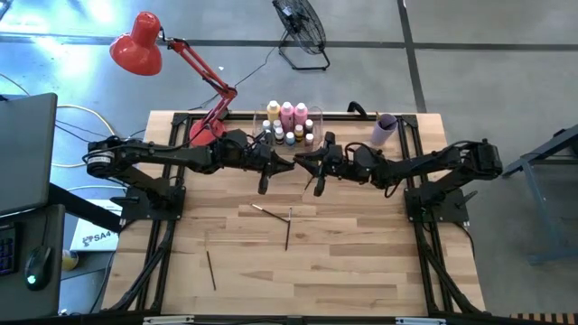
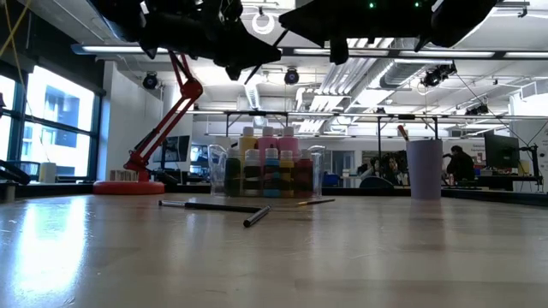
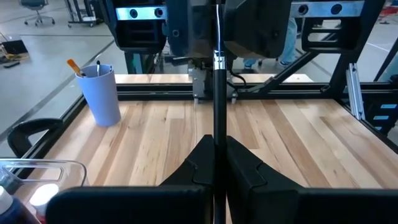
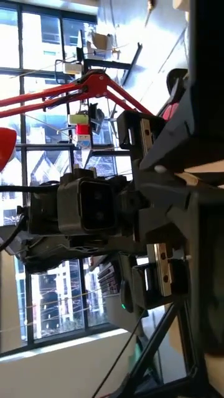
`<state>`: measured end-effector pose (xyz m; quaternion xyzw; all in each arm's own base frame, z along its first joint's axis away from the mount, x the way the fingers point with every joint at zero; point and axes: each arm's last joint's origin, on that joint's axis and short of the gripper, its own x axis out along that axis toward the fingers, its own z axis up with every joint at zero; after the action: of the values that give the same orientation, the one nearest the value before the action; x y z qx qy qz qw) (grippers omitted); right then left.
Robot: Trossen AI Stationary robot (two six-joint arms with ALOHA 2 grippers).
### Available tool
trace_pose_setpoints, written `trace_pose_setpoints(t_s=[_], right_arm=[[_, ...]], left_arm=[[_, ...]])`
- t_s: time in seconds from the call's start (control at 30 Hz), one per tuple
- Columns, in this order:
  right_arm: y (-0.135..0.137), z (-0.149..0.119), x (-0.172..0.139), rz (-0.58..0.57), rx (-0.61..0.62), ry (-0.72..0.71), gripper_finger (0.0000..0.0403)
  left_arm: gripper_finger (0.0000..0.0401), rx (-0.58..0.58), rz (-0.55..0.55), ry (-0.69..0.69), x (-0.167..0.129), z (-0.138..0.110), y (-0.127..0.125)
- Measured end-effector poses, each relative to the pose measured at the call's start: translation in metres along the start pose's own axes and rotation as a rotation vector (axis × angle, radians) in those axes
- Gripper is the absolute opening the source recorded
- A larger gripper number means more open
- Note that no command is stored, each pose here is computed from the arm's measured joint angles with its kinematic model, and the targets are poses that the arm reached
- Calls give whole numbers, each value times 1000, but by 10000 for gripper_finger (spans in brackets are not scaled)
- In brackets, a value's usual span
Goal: Pick & Place Paint Supplies
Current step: Put the black paint brush into the violet cup
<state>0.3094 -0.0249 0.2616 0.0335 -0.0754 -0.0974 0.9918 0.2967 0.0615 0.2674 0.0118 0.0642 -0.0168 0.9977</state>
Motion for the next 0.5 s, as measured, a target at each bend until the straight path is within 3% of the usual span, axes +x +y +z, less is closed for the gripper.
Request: trace_pose_setpoints(t_s=[0.1, 0.5], right_arm=[[0, 0, 0, 1, -23, 2, 11], [0, 0, -1, 6, -45, 28, 5]], left_arm=[[7, 3, 1, 1, 0, 0, 0], [38, 2, 3, -13, 0, 1, 0]])
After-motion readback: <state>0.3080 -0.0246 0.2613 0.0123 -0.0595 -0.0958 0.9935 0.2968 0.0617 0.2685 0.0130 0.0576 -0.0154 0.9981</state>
